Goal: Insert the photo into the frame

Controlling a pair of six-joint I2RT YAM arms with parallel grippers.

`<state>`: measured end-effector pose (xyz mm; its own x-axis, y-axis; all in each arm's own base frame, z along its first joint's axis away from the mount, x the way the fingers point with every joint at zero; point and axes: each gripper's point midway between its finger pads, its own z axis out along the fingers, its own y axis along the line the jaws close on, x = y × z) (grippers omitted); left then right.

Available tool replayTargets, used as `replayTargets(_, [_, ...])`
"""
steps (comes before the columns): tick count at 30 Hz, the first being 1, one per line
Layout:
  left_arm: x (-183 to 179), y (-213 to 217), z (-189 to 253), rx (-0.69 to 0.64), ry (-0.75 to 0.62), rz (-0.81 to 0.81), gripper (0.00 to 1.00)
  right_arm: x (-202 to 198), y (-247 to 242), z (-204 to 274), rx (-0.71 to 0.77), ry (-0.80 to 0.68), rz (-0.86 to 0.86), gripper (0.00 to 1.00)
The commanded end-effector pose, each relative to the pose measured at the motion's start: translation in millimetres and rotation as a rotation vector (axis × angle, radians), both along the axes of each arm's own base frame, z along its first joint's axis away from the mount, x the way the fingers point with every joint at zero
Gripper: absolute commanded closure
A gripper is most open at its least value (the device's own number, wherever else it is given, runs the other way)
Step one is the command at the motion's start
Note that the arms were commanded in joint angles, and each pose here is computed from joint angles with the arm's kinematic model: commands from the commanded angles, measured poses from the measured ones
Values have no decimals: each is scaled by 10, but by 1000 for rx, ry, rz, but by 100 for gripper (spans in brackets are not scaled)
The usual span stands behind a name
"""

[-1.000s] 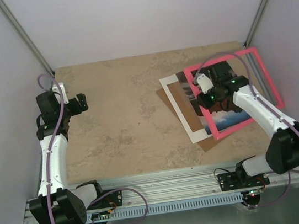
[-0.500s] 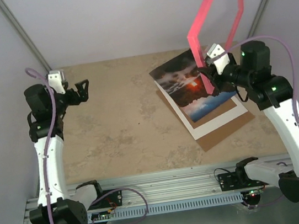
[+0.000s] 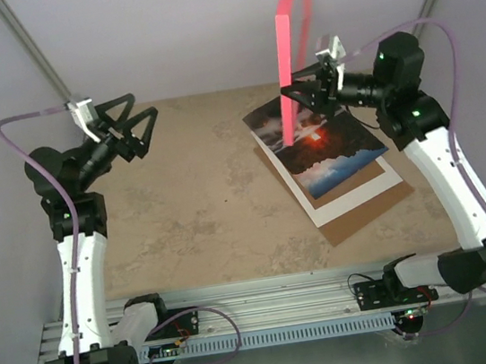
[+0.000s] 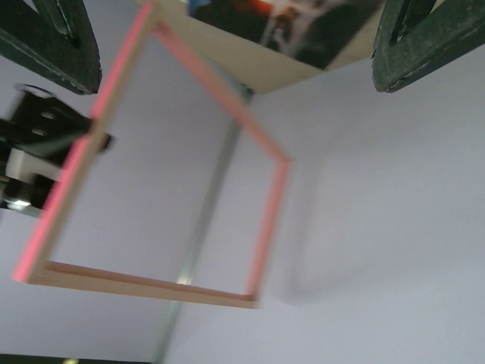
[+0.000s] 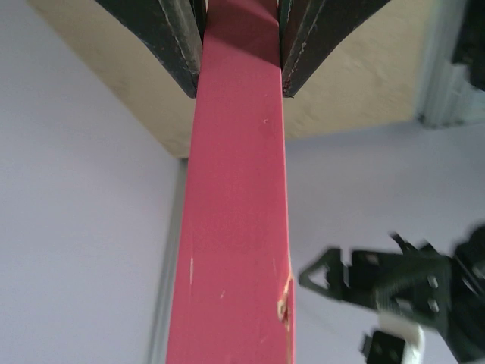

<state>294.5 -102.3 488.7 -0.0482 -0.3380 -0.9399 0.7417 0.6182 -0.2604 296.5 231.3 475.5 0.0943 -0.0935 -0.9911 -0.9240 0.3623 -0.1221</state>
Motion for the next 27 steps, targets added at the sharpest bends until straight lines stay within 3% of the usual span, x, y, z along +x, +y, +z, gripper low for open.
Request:
replayTargets(1, [-286,-342,22,-27,-41,-215,1,-306,186,623,196,0,222,100])
replayTargets(13, [-329,-1027,-126,-30,27,-449,2,-422,648,751,283,78,445,100])
replayTargets(19, [-556,-1411,-292,72,46,-610,4,-361,826,643,275,119,485,99])
replayTargets(27, [-524,-1588,-382,104,60,-617,11,-300,1045,554,279,161,535,99])
